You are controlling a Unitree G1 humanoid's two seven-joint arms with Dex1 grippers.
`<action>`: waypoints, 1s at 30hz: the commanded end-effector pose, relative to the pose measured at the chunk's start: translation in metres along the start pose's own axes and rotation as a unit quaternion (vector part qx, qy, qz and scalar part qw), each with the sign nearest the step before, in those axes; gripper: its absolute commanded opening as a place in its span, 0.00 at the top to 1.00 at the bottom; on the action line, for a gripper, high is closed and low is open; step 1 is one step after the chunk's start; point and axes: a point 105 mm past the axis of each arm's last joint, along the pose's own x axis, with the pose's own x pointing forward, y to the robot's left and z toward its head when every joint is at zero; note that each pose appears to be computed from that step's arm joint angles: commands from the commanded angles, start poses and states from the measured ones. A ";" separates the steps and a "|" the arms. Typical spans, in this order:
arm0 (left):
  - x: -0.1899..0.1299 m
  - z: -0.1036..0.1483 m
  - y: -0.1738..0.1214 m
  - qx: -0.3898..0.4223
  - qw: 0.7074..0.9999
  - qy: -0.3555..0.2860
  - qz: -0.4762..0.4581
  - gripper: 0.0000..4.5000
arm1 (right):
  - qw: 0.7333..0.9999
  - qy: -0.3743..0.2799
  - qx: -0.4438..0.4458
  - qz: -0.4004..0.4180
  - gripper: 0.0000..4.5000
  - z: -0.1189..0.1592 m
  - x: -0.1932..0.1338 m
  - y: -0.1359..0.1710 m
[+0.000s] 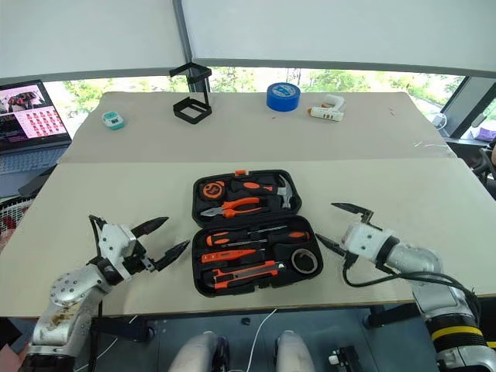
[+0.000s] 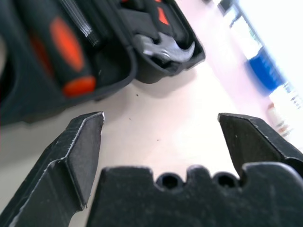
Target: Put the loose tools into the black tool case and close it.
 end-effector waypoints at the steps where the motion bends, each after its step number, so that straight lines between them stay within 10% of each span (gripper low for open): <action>1: 0.004 0.016 0.007 -0.083 0.995 0.052 0.015 0.02 | 0.988 0.016 0.156 0.014 0.00 0.030 0.004 -0.026; 10: 0.042 0.041 0.026 -0.177 0.968 0.160 0.079 0.02 | 0.925 0.192 0.328 0.021 0.00 0.027 0.035 -0.046; 30: 0.084 0.030 0.020 -0.179 0.953 0.211 0.124 0.07 | 0.902 0.269 0.338 -0.017 0.06 0.018 0.084 -0.061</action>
